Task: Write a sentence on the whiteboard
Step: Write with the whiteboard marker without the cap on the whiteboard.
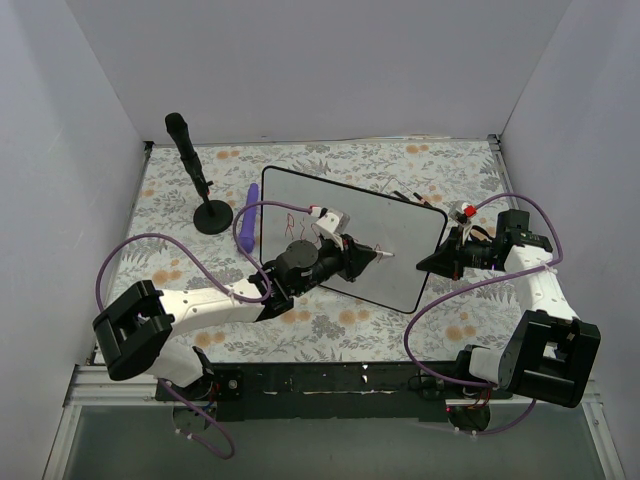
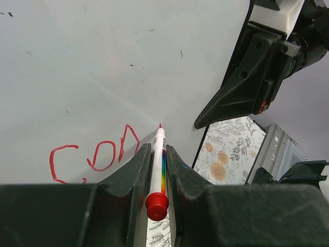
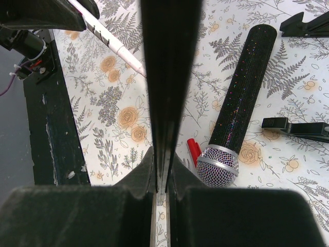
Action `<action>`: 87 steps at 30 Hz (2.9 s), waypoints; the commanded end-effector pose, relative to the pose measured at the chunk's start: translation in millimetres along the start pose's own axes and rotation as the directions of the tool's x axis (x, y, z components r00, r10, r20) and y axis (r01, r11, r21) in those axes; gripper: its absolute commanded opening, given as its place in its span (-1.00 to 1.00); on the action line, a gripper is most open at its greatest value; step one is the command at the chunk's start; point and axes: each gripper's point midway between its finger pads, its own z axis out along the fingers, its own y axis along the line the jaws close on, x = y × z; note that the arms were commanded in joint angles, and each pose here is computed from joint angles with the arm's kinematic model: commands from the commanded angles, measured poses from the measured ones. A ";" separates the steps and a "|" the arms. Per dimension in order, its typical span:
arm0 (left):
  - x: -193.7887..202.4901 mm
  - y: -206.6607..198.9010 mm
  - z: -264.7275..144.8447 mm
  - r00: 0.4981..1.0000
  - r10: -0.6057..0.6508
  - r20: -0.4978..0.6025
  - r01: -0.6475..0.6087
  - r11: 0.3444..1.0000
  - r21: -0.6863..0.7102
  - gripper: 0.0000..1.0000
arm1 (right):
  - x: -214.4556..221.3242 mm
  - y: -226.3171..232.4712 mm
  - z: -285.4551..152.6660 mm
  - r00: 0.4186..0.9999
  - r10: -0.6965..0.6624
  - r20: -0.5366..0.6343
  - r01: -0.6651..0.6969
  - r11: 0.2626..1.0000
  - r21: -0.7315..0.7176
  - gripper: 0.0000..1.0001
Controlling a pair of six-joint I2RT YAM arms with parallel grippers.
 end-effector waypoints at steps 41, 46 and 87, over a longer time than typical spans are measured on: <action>-3.3 20.7 -19.3 1.000 -0.002 -0.005 0.001 0.999 -0.041 -1.00 | 1.8 -7.9 -0.3 0.997 -0.063 -0.034 0.064 0.998 0.027 -0.97; 2.7 17.9 -13.9 1.000 -0.009 -0.025 0.009 1.000 -0.022 -1.00 | 0.8 -7.6 -0.8 0.997 -0.065 -0.032 0.066 0.997 0.028 -0.97; -12.0 15.3 2.6 1.000 -0.011 -0.010 0.011 1.000 -0.006 -1.00 | 1.1 -7.6 -0.9 0.997 -0.064 -0.033 0.065 0.997 0.029 -0.97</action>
